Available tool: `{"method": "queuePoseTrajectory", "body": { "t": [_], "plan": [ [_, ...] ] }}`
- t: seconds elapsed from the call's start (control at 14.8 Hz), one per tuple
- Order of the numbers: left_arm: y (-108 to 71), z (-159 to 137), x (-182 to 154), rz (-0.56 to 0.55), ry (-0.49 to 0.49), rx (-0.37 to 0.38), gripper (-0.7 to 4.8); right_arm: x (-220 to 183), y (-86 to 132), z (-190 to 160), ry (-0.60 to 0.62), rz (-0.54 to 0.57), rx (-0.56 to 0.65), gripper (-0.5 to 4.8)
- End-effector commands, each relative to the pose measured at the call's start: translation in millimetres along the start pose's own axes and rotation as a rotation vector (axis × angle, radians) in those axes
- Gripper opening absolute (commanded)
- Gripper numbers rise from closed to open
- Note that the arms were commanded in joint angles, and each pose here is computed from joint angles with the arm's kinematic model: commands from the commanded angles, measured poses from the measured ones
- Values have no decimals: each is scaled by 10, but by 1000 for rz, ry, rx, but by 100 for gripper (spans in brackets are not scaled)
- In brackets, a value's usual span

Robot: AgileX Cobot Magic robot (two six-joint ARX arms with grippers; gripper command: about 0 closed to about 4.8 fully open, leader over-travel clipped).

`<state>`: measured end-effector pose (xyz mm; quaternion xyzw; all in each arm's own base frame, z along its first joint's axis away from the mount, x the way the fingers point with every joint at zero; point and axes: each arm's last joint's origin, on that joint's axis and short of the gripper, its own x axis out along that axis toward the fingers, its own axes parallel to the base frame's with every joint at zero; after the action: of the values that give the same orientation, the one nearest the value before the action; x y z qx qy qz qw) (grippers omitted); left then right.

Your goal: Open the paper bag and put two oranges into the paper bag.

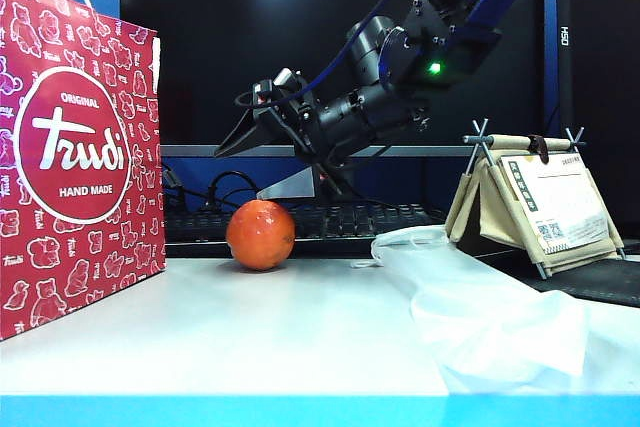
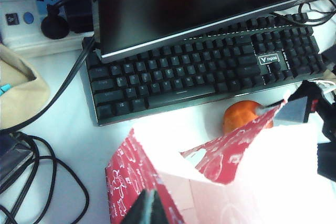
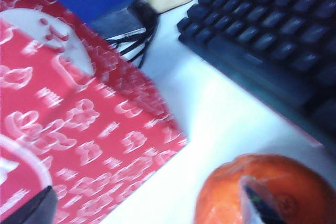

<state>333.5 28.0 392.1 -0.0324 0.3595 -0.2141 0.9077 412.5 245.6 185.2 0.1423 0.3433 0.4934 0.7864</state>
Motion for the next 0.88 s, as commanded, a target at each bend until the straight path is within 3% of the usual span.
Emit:
{"method": "queuePoseTrajectory", "body": {
  "t": [0.07,0.47,0.67,0.88],
  "plan": [
    [-1,14,-17,-3,-15,11,-5,62,-157,-332,176,-126,153,479],
    [0,24,-17,-1,-24,18,-5,3,-152,-561,381,-162,267,479],
    [1,25,-17,-1,-25,20,-5,-47,-182,-621,443,-276,202,479],
    [2,31,-17,0,-31,23,-5,-56,-193,-615,442,-323,178,479]
  ]
}}
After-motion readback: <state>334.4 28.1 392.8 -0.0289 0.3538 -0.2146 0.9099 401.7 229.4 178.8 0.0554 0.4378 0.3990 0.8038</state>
